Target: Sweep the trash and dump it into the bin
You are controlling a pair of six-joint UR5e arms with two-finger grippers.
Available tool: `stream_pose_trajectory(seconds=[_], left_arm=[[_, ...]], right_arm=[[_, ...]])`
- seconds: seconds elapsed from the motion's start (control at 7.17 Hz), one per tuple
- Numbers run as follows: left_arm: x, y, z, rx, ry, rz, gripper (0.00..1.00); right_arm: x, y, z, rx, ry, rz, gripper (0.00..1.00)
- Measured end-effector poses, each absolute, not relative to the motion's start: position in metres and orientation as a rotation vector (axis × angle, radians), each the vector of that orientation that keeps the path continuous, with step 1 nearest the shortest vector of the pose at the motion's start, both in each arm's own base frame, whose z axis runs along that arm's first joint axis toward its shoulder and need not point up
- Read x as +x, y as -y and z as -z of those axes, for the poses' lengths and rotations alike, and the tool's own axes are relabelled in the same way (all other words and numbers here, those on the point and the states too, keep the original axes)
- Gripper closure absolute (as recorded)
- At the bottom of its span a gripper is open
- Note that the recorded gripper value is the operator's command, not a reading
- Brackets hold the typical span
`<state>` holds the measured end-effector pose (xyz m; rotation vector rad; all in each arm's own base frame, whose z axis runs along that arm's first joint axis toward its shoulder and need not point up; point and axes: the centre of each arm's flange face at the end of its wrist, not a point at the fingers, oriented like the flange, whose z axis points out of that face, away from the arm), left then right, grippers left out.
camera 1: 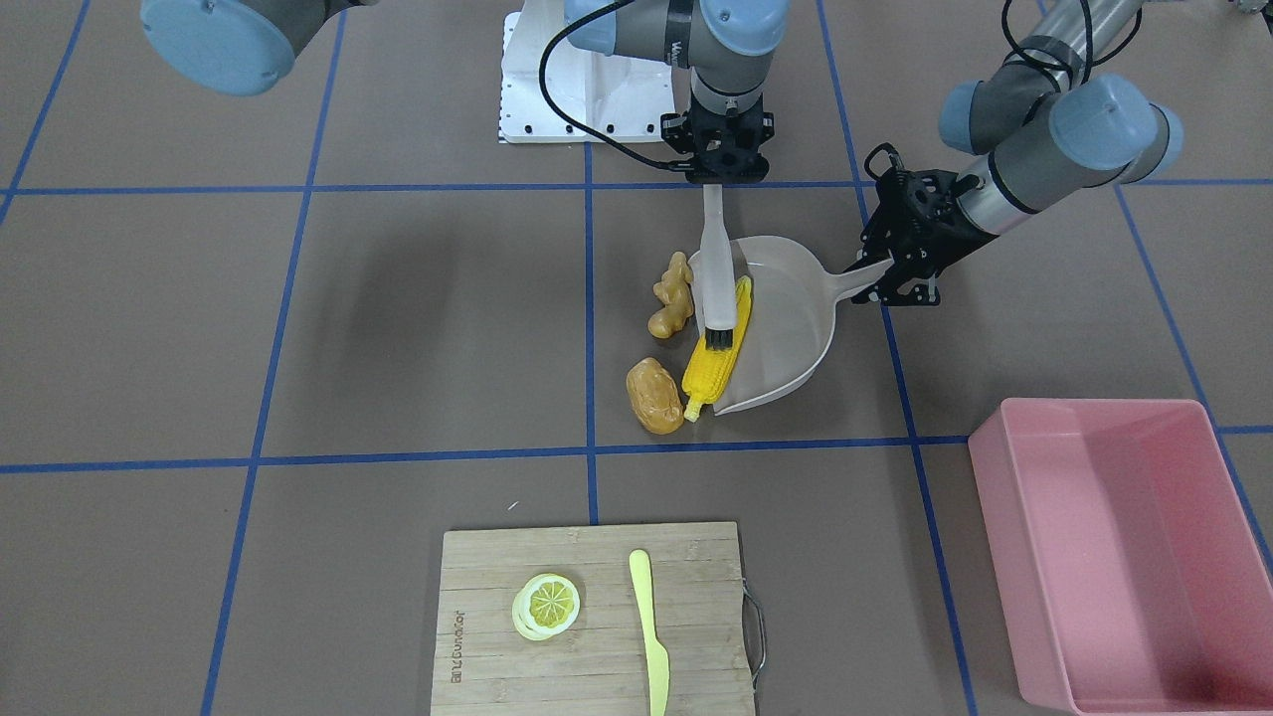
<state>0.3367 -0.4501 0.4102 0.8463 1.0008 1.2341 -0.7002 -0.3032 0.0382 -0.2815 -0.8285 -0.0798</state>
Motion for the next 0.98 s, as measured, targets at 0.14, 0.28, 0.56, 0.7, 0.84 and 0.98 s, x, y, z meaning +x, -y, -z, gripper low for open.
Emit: stream_pose_trajectory(seconds=[0.14, 0.28, 0.56, 0.7, 0.84, 0.98], left_arm=[[0.337, 0.45, -0.41, 0.847, -1.001, -1.234, 1.0], [0.337, 0.45, -0.41, 0.847, -1.001, -1.234, 1.0], [0.337, 0.45, -0.41, 0.846, -1.002, -1.233, 1.0], [0.337, 0.45, -0.41, 0.846, -1.002, -1.232, 1.0], [0.337, 0.45, -0.41, 0.845, -1.003, -1.233, 1.0], [0.338, 0.449, -0.41, 0.845, -1.004, -1.234, 1.0]], right_arm=[[-0.699, 0.303, -0.042, -0.282, 0.826, 0.085, 1.0], [-0.694, 0.302, -0.048, -0.285, 0.821, 0.086, 1.0], [-0.676, 0.298, -0.067, -0.292, 0.786, 0.077, 1.0], [-0.662, 0.294, -0.079, -0.295, 0.761, 0.074, 1.0], [-0.646, 0.29, -0.094, -0.294, 0.735, 0.079, 1.0], [-0.634, 0.289, -0.108, -0.288, 0.708, 0.081, 1.0]])
